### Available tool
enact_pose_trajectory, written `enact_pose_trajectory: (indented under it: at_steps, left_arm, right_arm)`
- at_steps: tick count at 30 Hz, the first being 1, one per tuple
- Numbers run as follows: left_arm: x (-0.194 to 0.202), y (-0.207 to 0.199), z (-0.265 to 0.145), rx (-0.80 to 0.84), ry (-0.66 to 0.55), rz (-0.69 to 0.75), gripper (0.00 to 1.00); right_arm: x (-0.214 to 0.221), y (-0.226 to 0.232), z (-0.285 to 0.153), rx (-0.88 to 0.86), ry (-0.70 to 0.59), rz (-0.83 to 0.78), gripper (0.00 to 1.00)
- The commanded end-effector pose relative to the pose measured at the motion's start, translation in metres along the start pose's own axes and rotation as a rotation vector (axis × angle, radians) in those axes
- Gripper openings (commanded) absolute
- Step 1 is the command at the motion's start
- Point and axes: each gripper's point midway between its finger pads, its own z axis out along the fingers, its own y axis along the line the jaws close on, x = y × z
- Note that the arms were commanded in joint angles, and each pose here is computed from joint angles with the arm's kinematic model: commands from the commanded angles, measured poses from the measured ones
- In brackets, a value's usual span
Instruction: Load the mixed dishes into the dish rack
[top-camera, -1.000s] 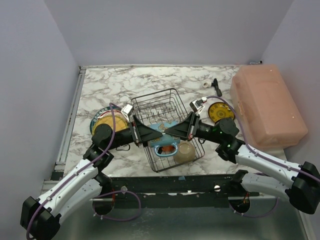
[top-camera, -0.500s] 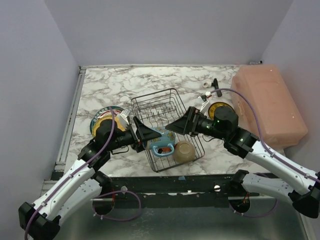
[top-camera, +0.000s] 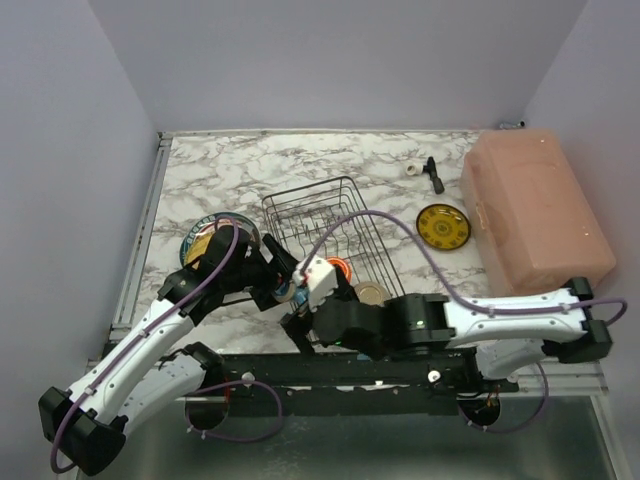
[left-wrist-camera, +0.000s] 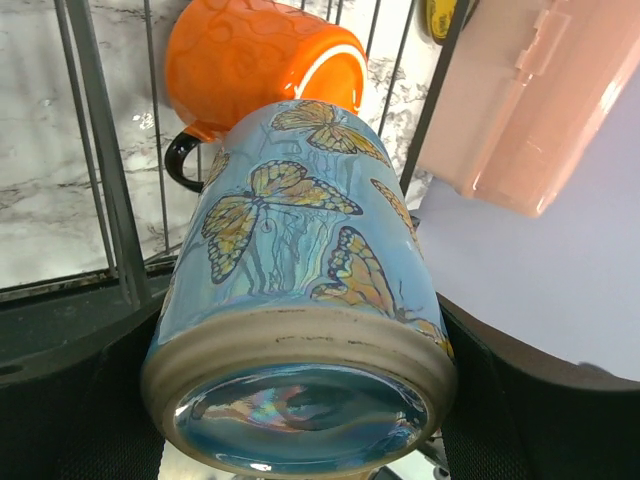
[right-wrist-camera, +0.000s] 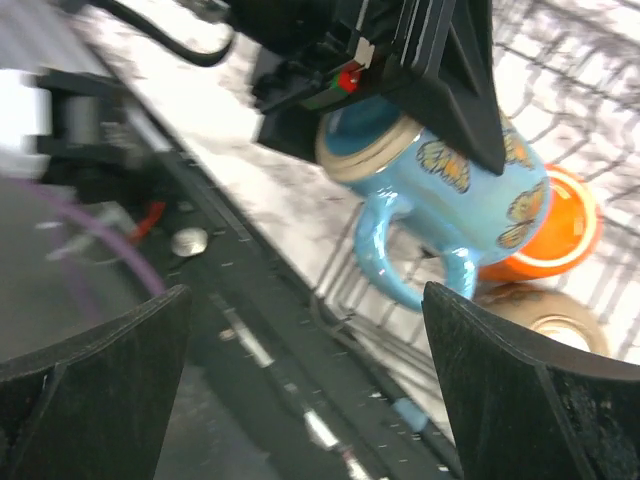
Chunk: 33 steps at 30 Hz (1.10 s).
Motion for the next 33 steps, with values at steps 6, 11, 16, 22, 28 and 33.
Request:
enact_pose_trajectory:
  at_steps: [6,11,16,22,28,33]
  left_arm:
    - [-0.003,-0.031,-0.017,0.052,-0.01,-0.038,0.0]
    - [0.002,-0.027,-0.013,0.05,0.018,-0.058,0.0]
    - [0.004,-0.025,-0.015,0.045,0.027,-0.07,0.0]
    - [0.008,-0.025,-0.016,0.062,0.045,-0.092,0.0]
    - [0.011,-0.022,-0.015,0.063,0.061,-0.102,0.0]
    - [0.012,-0.021,-0.017,0.092,0.055,-0.107,0.0]
  right_arm:
    - [0.019,-0.059,0.024,0.591,0.107,-0.479,0.91]
    - [0.019,-0.051,0.041,0.594,0.113,-0.561,0.79]
    - [0.016,-0.043,0.052,0.575,0.103,-0.604,0.61]
    - [0.014,-0.045,0.06,0.633,0.089,-0.648,0.59]
    - [0.021,-0.059,0.067,0.703,0.122,-0.697,0.51]
    - [0.019,-0.067,0.072,0.732,0.129,-0.687,0.41]
